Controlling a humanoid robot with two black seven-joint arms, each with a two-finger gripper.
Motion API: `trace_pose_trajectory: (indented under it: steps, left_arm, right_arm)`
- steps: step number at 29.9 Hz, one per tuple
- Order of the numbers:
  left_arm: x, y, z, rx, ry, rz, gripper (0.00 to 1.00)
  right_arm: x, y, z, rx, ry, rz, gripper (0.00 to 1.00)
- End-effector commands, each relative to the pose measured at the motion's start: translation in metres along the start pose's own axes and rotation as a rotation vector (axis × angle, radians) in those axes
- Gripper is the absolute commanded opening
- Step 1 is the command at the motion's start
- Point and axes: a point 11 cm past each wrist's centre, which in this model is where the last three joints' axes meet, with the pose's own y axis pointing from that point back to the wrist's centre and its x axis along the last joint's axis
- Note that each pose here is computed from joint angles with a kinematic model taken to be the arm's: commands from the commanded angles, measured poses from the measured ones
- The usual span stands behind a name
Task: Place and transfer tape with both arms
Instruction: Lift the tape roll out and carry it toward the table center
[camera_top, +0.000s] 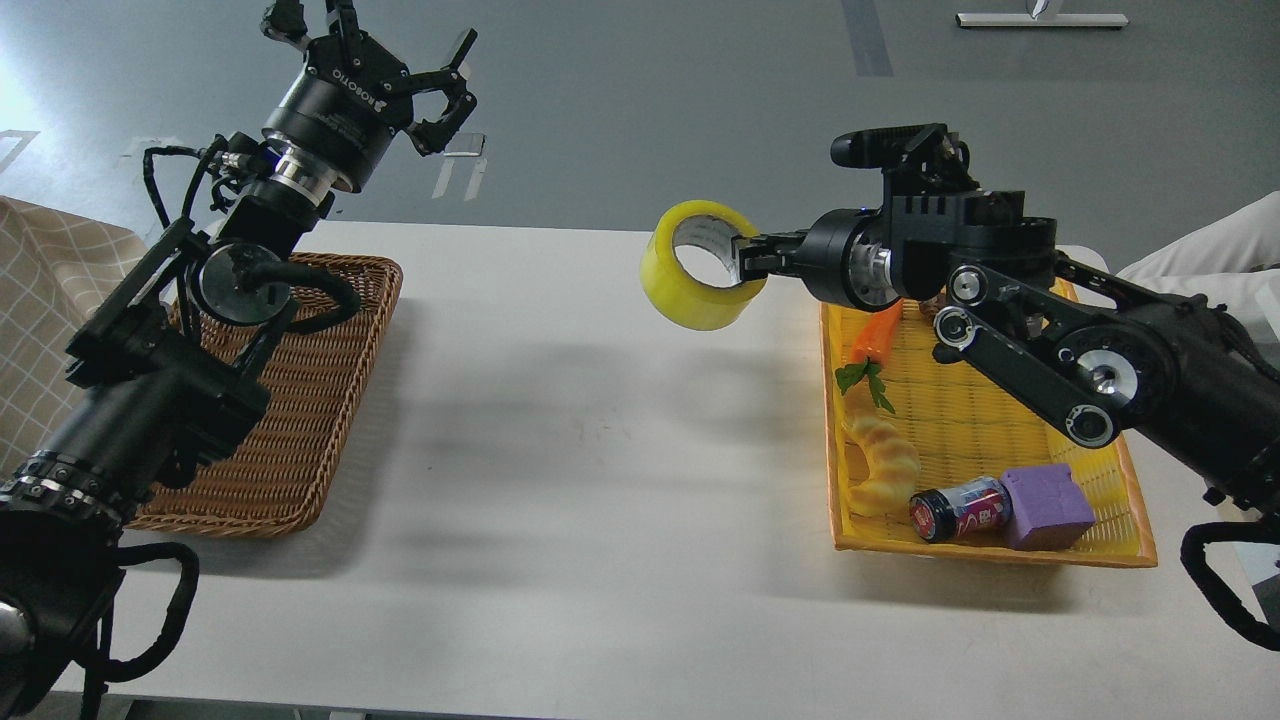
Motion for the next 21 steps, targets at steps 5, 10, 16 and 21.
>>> trace_pose_trajectory:
  steps: [5, 10, 16, 21]
  left_arm:
    - [-0.001, 0.000, -0.002, 0.004, 0.002, -0.001, 0.98]
    - [0.000, 0.000, -0.003, 0.005, 0.002, 0.000, 0.98]
    - [0.000, 0.001, -0.001, 0.003, 0.000, 0.001, 0.98]
    - [0.000, 0.000, -0.003, 0.004, 0.004, 0.000, 0.98]
  right_arm:
    - [-0.022, -0.027, -0.029, 0.021, 0.025, -0.070, 0.00]
    - [-0.041, -0.043, -0.059, 0.056, 0.061, -0.121, 0.00]
    - [-0.050, -0.049, -0.047, 0.007, 0.072, -0.148, 0.00]
    - [-0.057, -0.051, -0.042, -0.011, 0.092, -0.167, 0.00]
